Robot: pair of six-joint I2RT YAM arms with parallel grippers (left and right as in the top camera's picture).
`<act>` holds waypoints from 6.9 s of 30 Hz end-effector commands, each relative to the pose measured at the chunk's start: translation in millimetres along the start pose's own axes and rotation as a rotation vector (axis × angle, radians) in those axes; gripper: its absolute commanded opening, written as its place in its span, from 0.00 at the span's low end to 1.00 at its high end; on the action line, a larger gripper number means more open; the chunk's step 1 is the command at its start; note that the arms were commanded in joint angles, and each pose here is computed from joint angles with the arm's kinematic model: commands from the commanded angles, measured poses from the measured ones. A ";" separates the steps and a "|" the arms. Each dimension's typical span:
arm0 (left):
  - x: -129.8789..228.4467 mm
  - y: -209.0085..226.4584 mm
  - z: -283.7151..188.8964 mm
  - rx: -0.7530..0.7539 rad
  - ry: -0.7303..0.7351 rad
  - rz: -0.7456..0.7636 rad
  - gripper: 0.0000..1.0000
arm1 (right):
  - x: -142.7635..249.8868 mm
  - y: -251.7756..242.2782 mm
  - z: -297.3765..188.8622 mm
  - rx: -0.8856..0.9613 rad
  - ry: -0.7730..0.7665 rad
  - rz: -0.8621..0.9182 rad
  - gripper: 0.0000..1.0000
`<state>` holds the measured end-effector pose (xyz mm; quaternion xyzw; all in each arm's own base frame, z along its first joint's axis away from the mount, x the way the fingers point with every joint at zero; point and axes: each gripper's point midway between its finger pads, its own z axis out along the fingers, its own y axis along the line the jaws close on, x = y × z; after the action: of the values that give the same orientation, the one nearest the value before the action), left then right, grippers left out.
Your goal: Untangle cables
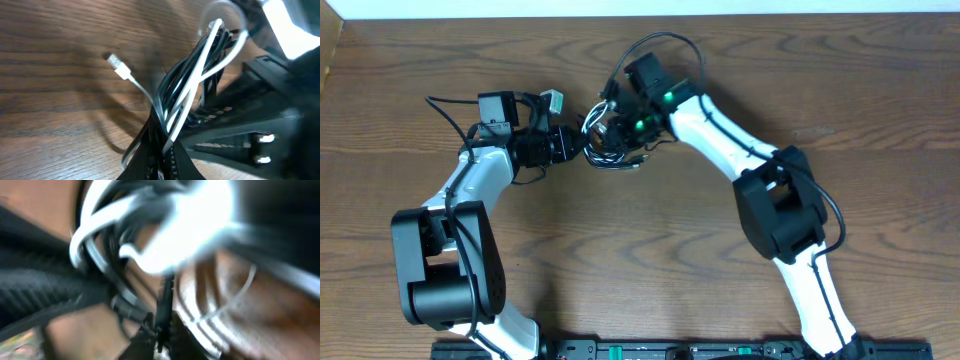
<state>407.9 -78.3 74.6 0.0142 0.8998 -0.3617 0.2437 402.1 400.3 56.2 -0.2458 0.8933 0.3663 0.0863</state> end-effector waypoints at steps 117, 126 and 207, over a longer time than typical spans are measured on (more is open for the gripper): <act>21.2 16.7 19.5 -0.307 0.055 -0.142 0.29 | 36.8 -67.1 -50.5 0.354 -0.041 -0.008 0.38; 20.8 14.2 22.3 -0.314 0.052 -0.126 0.29 | 62.0 -84.6 -5.3 0.352 0.046 0.001 0.38; 5.9 60.7 -46.1 -0.136 -0.049 -0.463 0.44 | 1.5 49.9 -134.7 -0.403 -0.177 -0.172 0.01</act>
<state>392.9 12.8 36.8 -0.2375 0.9224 -0.2509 0.1728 381.6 336.3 174.8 -0.2929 0.7733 0.5448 0.1391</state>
